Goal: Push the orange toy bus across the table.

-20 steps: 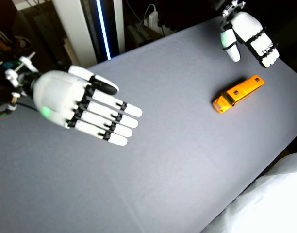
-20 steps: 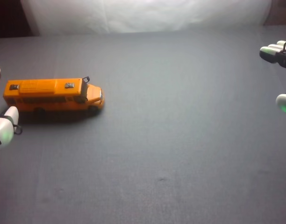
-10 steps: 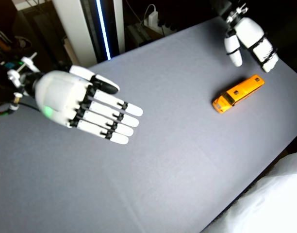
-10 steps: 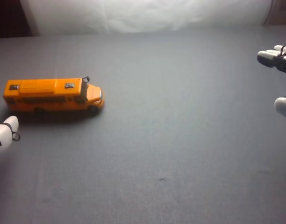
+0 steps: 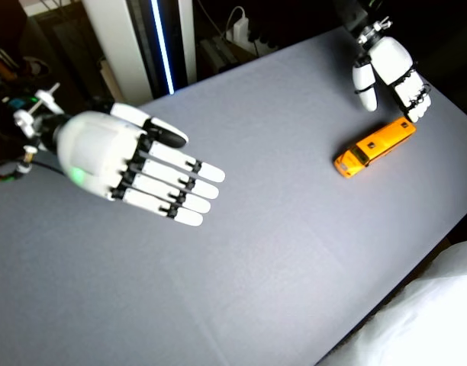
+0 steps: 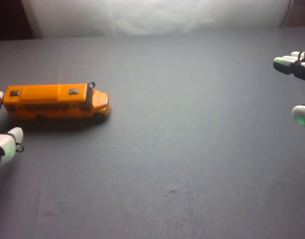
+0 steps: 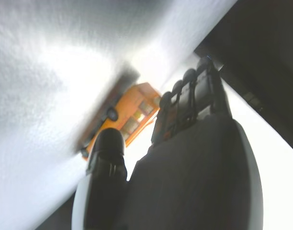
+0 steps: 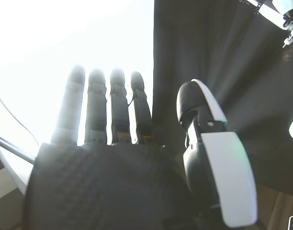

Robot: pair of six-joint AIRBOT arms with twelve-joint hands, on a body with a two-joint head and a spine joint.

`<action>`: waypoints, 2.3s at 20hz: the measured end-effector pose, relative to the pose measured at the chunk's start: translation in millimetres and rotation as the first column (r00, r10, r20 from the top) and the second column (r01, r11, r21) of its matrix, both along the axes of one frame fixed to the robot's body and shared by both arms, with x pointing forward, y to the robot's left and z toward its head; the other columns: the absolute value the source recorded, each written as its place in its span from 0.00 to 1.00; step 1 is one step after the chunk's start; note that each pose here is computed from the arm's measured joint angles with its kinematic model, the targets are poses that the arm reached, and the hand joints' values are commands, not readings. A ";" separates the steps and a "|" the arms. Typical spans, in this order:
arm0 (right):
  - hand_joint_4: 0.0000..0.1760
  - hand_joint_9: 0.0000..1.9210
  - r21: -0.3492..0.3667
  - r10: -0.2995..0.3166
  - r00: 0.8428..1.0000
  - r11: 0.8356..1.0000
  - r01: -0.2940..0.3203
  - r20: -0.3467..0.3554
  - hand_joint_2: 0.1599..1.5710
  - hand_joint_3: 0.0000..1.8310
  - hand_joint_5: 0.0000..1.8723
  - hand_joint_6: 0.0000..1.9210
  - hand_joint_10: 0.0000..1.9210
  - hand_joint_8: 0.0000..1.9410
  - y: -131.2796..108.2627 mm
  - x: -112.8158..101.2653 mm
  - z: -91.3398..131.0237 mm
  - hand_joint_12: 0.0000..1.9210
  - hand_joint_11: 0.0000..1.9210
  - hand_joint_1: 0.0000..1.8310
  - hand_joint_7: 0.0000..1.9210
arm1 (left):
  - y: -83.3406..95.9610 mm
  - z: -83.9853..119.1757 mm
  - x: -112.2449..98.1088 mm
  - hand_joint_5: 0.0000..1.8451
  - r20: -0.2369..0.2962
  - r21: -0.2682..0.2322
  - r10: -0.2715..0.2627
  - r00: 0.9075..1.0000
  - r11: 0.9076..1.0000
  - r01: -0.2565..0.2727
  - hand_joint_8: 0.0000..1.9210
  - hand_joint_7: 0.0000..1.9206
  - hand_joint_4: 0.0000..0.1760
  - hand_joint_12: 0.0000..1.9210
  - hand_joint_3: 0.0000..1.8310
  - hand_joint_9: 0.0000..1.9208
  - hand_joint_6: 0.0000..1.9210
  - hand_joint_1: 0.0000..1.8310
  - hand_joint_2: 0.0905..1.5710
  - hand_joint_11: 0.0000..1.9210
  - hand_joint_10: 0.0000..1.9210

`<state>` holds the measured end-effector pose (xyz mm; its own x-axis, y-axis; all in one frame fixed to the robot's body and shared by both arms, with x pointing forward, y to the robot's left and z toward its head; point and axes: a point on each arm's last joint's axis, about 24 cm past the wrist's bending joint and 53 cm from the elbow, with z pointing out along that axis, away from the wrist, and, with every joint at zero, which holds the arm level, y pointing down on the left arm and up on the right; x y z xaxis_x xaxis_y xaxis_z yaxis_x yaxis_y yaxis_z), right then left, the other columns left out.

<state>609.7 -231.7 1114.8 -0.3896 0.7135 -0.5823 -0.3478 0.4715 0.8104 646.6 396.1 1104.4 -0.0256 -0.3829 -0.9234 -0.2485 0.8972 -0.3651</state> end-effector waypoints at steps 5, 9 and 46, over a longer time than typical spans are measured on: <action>0.00 0.10 0.006 0.003 1.000 1.000 -0.003 -0.005 0.87 0.00 0.16 0.00 0.00 0.00 0.5 -0.3 -0.4 0.05 0.07 0.20 0.14 | -22.6 -6.0 6.2 0.00 -0.006 -0.011 -0.055 0.998 0.998 0.055 0.00 0.00 0.00 0.00 0.04 0.00 0.00 0.00 1.00 0.00 0.00; 0.00 0.10 0.011 0.001 1.000 1.000 -0.001 -0.009 0.88 0.00 0.15 0.00 0.00 0.00 1.2 -0.4 -2.0 0.05 0.08 0.24 0.14 | -61.5 -8.9 12.1 0.01 -0.020 0.008 -0.170 0.985 0.985 0.170 0.00 0.00 0.00 0.00 0.05 0.00 0.00 0.00 1.00 0.00 0.00; 0.00 0.19 0.207 -0.043 0.962 0.978 -0.015 0.271 0.93 0.00 0.14 0.00 0.00 0.00 -12.9 -17.2 83.1 0.02 0.18 0.43 0.17 | -168.8 137.5 -68.1 0.04 0.572 -0.117 -0.488 0.659 0.747 0.654 0.00 0.02 0.00 0.00 0.01 0.00 0.00 0.00 1.00 0.00 0.00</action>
<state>592.5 -244.6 1197.8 -0.2257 0.8329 -0.5054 -0.5638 0.3114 0.7650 578.5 227.2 1241.9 0.0742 -0.6904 -0.7196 0.5584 0.6266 -0.5436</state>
